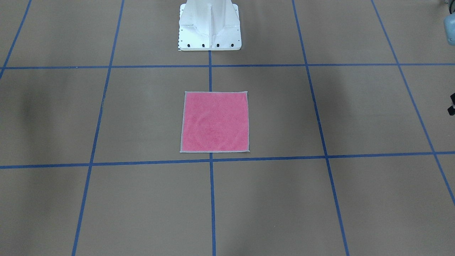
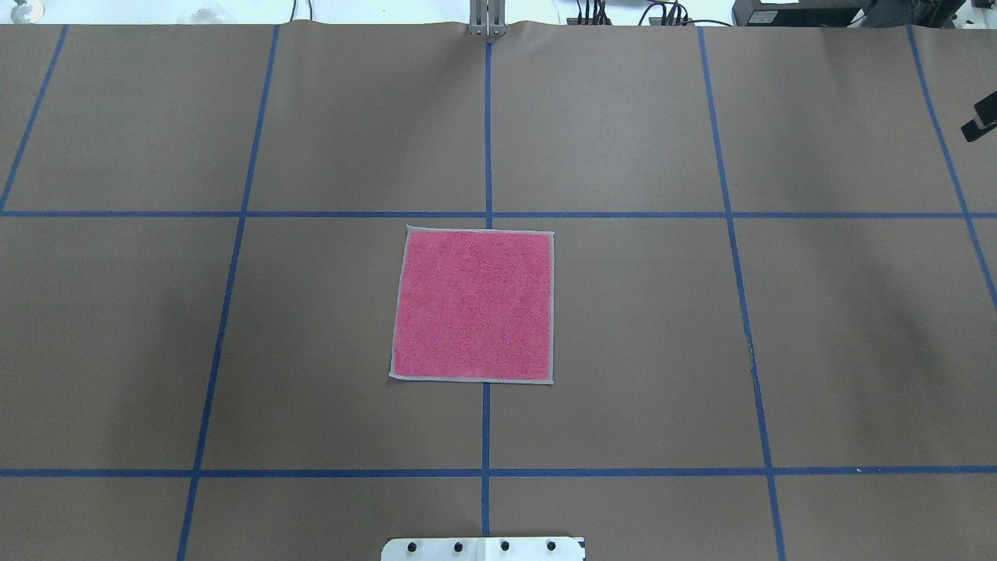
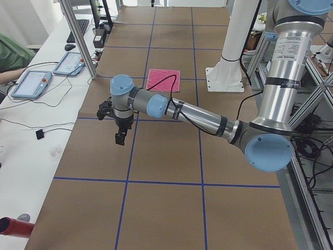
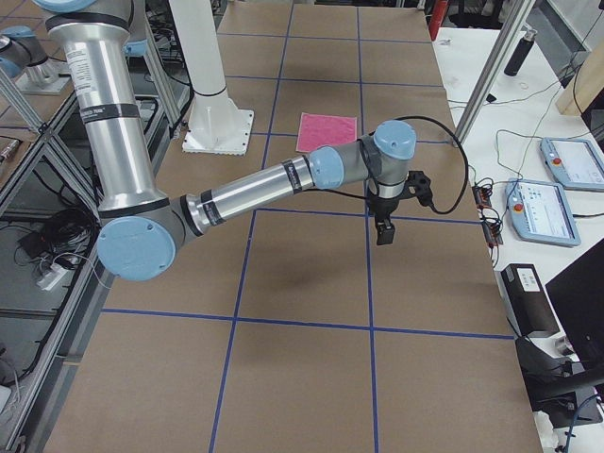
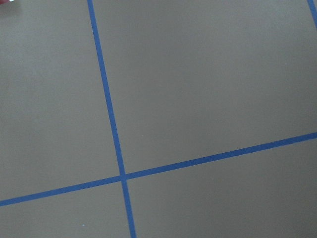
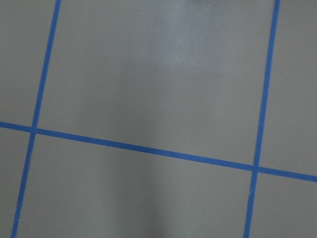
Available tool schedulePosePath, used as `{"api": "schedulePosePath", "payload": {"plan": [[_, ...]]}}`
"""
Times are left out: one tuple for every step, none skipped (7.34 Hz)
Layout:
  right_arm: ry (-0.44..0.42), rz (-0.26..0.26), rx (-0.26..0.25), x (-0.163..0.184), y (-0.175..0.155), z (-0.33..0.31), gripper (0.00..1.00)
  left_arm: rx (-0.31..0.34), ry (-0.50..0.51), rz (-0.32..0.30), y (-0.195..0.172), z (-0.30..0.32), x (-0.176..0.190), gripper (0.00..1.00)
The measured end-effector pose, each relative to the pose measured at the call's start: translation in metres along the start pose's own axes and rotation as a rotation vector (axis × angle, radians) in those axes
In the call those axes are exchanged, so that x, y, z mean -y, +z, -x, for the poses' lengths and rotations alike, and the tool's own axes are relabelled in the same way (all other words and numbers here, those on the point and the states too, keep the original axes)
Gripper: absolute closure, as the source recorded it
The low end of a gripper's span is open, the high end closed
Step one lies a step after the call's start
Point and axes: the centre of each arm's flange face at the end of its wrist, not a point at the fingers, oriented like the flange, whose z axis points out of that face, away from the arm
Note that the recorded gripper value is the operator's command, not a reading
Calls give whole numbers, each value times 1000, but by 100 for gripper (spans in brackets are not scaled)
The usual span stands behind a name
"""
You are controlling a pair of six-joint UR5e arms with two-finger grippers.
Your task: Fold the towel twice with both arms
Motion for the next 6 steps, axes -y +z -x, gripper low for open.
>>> {"api": "schedulePosePath", "payload": {"plan": [[-18, 9, -5, 8, 8, 17, 0, -15, -6, -1, 2, -21, 7, 0], [-31, 11, -2, 11, 12, 26, 0, -38, 4, 0, 3, -38, 13, 0], [-44, 5, 7, 13, 15, 32, 0, -77, 16, 7, 5, -55, 15, 0], [-45, -6, 17, 14, 16, 38, 0, -119, 21, 16, 10, -81, 15, 0], [-24, -14, 35, 15, 17, 49, 0, -157, -2, 26, 18, -121, 11, 0], [-5, -19, 62, 15, 21, 64, 0, -187, -30, 40, 29, -164, 3, 0]]}}
